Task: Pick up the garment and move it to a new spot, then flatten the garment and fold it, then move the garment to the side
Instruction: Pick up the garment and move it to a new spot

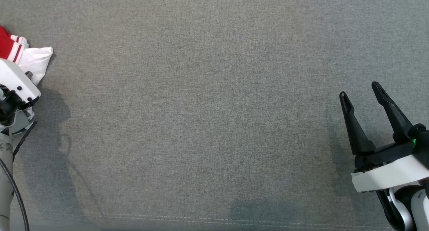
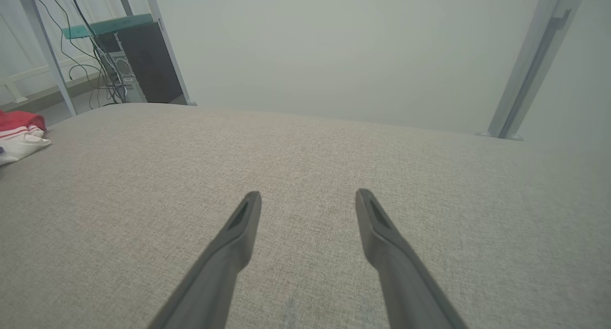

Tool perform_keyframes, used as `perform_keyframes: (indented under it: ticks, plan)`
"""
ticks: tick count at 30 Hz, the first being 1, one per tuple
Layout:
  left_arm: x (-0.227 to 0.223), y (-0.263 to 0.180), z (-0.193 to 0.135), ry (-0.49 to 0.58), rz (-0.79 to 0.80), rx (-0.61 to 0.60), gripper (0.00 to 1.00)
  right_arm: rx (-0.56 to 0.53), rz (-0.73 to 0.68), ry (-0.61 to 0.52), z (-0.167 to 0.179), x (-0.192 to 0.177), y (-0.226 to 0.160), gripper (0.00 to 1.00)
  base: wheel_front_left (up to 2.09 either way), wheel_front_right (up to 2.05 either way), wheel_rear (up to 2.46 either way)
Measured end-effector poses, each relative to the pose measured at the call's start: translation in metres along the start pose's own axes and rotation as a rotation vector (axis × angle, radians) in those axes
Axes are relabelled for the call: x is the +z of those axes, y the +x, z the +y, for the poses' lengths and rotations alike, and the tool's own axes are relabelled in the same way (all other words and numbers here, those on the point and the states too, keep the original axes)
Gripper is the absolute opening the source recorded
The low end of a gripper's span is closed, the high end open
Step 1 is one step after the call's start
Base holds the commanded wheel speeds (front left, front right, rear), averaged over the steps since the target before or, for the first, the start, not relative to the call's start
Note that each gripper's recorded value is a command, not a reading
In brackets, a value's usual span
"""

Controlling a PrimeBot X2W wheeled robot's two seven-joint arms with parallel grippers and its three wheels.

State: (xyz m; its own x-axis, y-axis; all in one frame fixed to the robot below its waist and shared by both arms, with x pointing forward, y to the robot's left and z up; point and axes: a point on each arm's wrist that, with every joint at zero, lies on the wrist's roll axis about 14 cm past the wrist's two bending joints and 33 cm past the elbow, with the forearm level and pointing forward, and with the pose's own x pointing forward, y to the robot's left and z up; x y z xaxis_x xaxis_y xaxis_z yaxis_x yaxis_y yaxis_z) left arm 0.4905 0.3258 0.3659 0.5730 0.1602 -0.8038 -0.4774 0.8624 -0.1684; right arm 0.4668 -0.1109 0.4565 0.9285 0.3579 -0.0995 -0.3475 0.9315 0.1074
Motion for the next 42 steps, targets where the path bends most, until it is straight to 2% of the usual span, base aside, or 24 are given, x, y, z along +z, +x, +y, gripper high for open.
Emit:
perform_keyframes:
  ticks: [4, 8, 12, 20, 23, 27, 28, 29, 30, 36, 42]
  plan:
    - [0.012, -0.009, -0.002, 0.023, -0.041, -0.012, 0.0, 0.001, -0.018, 0.004, 0.001, 0.007, -0.001, 1.0, 0.0, 0.0, 0.0]
    - [0.044, -0.029, -0.005, 0.088, -0.151, -0.03, 0.0, 0.0, -0.04, 0.0, 0.002, 0.016, -0.002, 1.0, 0.0, 0.0, 0.0]
    - [0.083, -0.059, -0.01, 0.166, -0.292, -0.055, 0.0, 0.007, -0.068, 0.001, 0.007, 0.028, -0.002, 1.0, 0.0, 0.0, 0.0]
    - [0.14, -0.132, -0.033, 0.256, -0.589, -0.142, 0.0, 0.02, -0.112, 0.014, 0.02, 0.046, -0.009, 1.0, 0.0, 0.0, 0.0]
    - [0.15, -0.156, -0.037, 0.256, -0.69, -0.158, 0.0, 0.017, -0.126, 0.02, 0.022, 0.051, -0.013, 1.0, 0.0, 0.0, 0.0]
    - [0.141, -0.175, -0.036, 0.218, -0.77, -0.181, 0.0, -0.005, -0.137, 0.029, 0.02, 0.054, -0.021, 1.0, 0.0, 0.0, 0.0]
    - [0.138, -0.179, -0.035, 0.206, -0.788, -0.185, 0.07, -0.011, -0.141, 0.03, 0.019, 0.054, -0.023, 1.0, 0.0, 0.0, 0.0]
    - [0.133, -0.183, -0.034, 0.197, -0.804, -0.19, 0.95, -0.016, -0.142, 0.03, 0.019, 0.054, -0.026, 1.0, 0.0, 0.0, 0.0]
    - [0.13, -0.188, -0.033, 0.182, -0.824, -0.196, 1.0, -0.021, -0.141, 0.031, 0.018, 0.055, -0.028, 1.0, 0.0, 0.0, 0.0]
    - [0.105, -0.218, -0.022, 0.113, -0.948, -0.184, 1.0, -0.024, -0.163, 0.035, 0.021, 0.061, -0.034, 1.0, 0.0, 0.0, 0.0]
    - [0.041, -0.229, -0.004, 0.066, -0.957, -0.148, 1.0, 0.001, -0.159, 0.04, 0.032, 0.059, -0.036, 1.0, 0.0, 0.0, 0.0]
